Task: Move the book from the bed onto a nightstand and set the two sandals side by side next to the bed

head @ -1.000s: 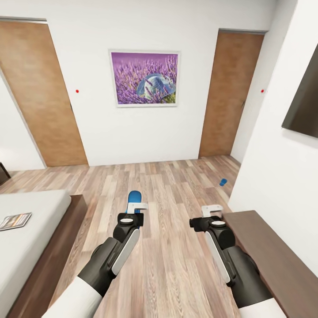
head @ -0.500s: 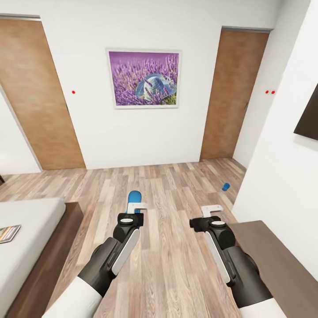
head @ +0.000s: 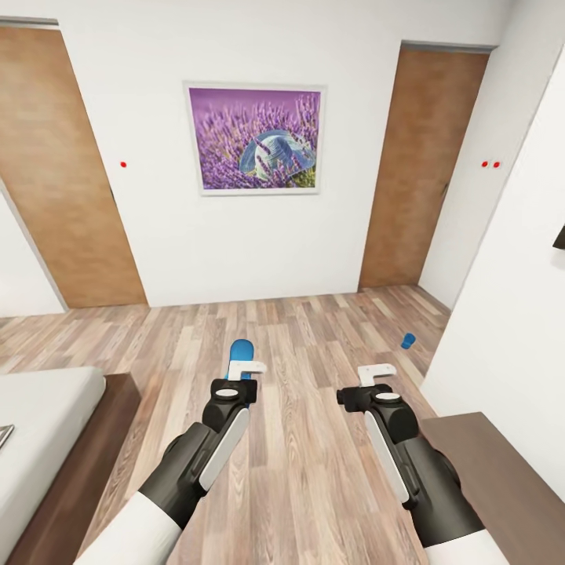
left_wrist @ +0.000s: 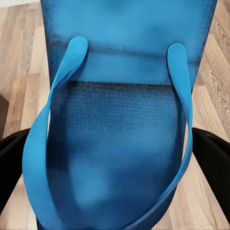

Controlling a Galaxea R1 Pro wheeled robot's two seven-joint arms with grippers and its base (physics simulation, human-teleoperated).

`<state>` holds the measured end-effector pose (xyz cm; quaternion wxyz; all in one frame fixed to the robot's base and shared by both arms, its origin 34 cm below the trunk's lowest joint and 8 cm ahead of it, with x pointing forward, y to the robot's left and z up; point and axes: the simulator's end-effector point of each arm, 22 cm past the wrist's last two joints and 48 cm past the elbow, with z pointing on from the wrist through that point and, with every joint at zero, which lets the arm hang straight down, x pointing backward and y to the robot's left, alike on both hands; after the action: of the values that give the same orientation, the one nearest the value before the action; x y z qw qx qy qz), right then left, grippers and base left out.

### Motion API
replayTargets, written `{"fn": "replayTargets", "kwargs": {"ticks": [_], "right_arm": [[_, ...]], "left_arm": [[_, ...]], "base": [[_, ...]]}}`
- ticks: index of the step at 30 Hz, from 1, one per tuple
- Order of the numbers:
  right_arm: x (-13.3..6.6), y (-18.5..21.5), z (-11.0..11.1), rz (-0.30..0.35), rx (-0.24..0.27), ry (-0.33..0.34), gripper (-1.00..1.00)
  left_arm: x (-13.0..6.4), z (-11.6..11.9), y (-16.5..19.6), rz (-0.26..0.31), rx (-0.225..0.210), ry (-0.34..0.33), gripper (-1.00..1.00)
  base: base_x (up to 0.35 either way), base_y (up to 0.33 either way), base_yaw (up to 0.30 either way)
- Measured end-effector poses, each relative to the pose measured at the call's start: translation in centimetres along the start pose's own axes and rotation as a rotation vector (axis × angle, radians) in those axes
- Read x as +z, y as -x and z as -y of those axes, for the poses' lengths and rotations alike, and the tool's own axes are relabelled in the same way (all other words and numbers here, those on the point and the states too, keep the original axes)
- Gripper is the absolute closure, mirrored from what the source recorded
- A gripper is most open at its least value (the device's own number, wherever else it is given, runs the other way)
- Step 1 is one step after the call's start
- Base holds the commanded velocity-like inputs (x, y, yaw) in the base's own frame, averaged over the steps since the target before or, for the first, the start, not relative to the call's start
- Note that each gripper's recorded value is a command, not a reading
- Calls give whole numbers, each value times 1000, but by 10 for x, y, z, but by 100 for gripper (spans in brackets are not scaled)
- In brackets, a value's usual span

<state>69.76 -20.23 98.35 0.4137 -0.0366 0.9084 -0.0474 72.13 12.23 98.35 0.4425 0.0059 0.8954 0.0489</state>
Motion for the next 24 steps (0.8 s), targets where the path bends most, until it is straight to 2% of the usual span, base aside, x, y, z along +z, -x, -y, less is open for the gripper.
{"fn": "replayTargets", "kwargs": {"ticks": [12,19,24], "right_arm": [[0,0,0,2,1,0,-100],[0,-1,0,-3,1,1,-100],[0,-1,0,-3,0,0,-100]], "left_arm": [[1,-2,-1,-3,-5,3,100],[8,-5,-17,-42,2,15,100],[10,-3,-24,-65,-16,1,100]], "base": [[336,4,-19],[337,0,-229],[338,0,-275]]}}
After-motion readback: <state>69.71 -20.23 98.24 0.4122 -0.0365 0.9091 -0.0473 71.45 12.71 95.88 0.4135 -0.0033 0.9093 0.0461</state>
